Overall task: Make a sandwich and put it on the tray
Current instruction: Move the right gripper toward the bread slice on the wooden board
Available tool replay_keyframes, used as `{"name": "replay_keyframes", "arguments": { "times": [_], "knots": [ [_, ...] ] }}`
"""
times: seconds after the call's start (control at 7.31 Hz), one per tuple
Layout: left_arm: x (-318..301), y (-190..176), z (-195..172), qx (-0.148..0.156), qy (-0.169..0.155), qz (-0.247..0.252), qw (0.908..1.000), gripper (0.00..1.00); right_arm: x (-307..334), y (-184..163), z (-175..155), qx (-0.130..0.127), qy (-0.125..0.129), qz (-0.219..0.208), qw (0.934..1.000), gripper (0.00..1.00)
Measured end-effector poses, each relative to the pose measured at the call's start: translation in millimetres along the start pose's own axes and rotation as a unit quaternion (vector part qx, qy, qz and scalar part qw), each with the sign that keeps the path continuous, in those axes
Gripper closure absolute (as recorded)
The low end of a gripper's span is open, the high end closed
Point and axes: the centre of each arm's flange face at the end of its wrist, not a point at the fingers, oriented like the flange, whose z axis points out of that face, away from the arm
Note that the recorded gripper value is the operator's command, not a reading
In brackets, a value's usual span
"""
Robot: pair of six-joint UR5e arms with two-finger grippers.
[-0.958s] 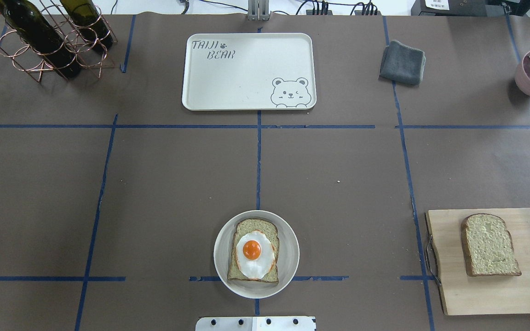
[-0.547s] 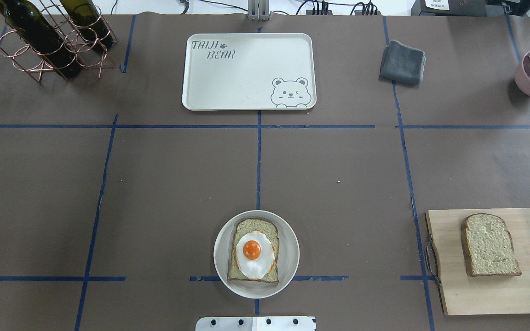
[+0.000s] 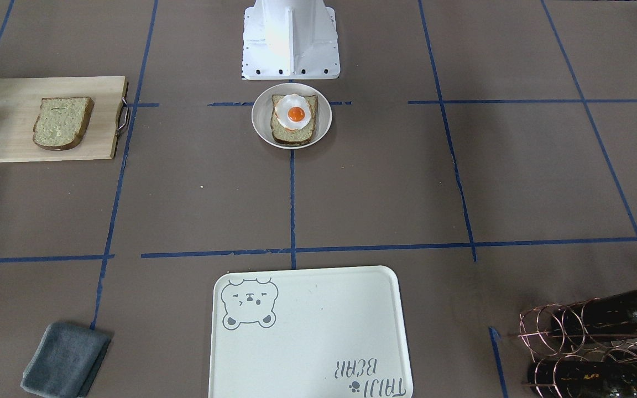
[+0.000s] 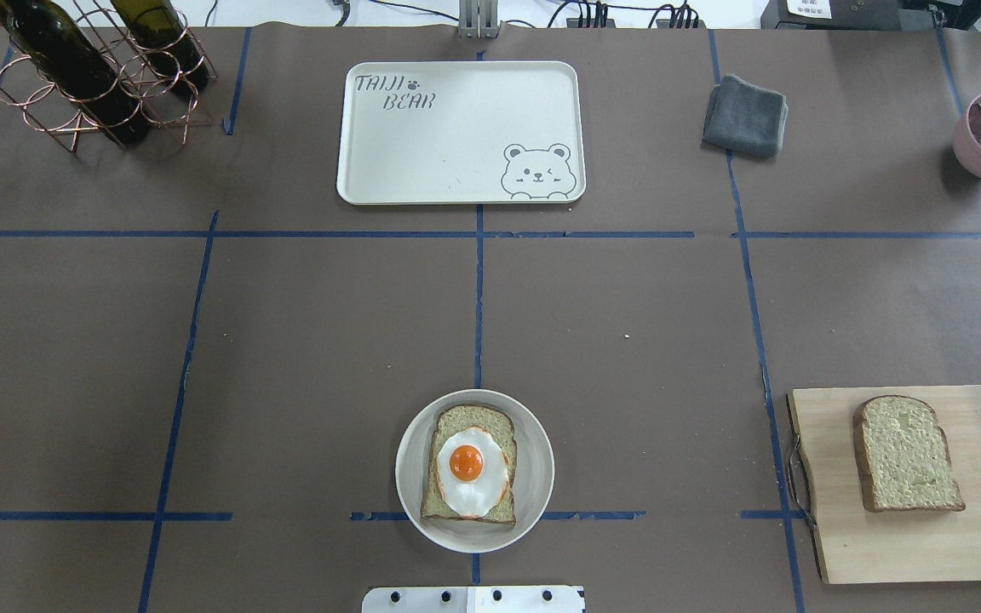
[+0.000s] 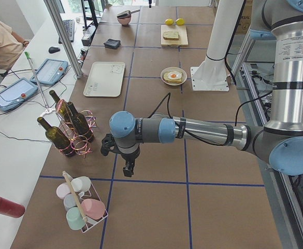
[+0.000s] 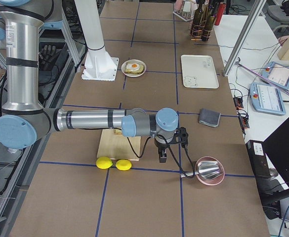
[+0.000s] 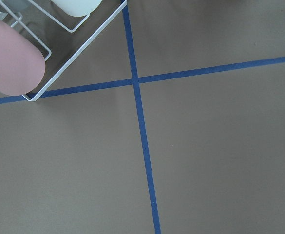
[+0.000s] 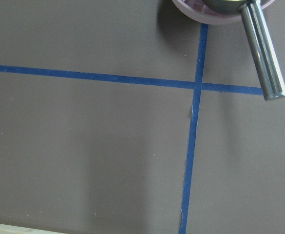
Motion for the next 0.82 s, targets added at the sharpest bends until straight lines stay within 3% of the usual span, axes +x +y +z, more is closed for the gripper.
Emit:
{"name": "replay_keyframes", "arguments": {
  "times": [0.41, 0.82],
  "knots": [
    [5.1, 1.7, 0.7, 0.004, 0.026, 0.001, 0.9996, 0.0, -32.5, 16.1, 30.9, -0.009, -0.06, -0.018, 0.998, 0.0],
    [13.4, 2.0, -1.4, 0.024, 0.061, 0.016, 0.9977, 0.0, -91.1, 62.5, 84.9, 0.002, -0.085, 0.039, 0.9956, 0.03]
  ]
}}
